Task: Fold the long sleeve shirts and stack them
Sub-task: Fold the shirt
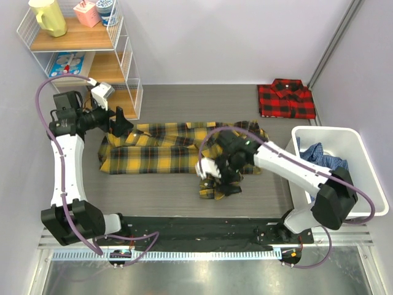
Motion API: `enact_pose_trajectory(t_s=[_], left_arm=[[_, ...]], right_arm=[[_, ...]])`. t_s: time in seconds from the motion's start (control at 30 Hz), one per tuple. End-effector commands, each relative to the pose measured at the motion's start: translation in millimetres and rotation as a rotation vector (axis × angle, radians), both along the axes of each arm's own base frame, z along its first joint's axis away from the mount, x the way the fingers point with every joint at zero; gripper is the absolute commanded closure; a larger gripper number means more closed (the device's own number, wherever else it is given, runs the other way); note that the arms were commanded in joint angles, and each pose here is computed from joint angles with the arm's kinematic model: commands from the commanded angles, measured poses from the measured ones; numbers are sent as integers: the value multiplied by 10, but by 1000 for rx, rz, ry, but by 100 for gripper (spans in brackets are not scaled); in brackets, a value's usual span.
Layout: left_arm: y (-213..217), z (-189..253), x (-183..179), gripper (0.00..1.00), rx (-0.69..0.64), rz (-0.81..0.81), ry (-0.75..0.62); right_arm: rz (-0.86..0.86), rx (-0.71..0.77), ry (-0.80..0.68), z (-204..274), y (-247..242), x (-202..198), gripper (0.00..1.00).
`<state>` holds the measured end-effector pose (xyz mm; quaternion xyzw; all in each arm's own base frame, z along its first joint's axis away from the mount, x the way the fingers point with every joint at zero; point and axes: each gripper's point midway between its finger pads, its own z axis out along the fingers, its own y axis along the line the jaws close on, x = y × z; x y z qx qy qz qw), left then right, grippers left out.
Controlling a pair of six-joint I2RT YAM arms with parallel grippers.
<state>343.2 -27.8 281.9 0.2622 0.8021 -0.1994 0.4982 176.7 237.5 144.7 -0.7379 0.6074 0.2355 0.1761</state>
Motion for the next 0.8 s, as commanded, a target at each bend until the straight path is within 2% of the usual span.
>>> enact_pose_trajectory(t_s=[0.0,0.13,0.23,0.27,0.37,0.47,0.5,0.57,0.6,0.67,0.7,0.77], left_arm=[[-10,175,-40,0,-18,19,43],[130,144,-78,0,45,98,47],[258,226,-98,0,59,232,-38],[253,295,-152,0,59,248,-67],[217,232,-261,0,57,242,-43],[195,175,-358,0,57,239,-5],[152,176,-389,0,68,196,-13],[30,217,-511,0,60,113,-10],[-9,246,-537,0,63,83,-26],[-84,302,-583,0,47,46,-49],[-109,310,-603,0,45,30,-55],[-238,274,-712,0,27,-60,-49]], right_arm=[[226,-134,-172,-484,-78,-123,11],[306,-216,-232,-877,-68,-167,11],[308,-256,-241,-1089,-37,-94,13],[294,-251,-265,-1158,26,-17,13],[282,-254,-305,-1209,88,85,17],[294,-283,-301,-1240,85,92,37],[308,-297,-305,-1258,64,95,58],[307,-309,-303,-1204,48,100,75],[275,-256,-322,-979,187,170,86],[255,-154,-215,-637,284,91,95],[213,-43,-240,-204,507,258,99],[159,101,-134,215,564,336,99]])
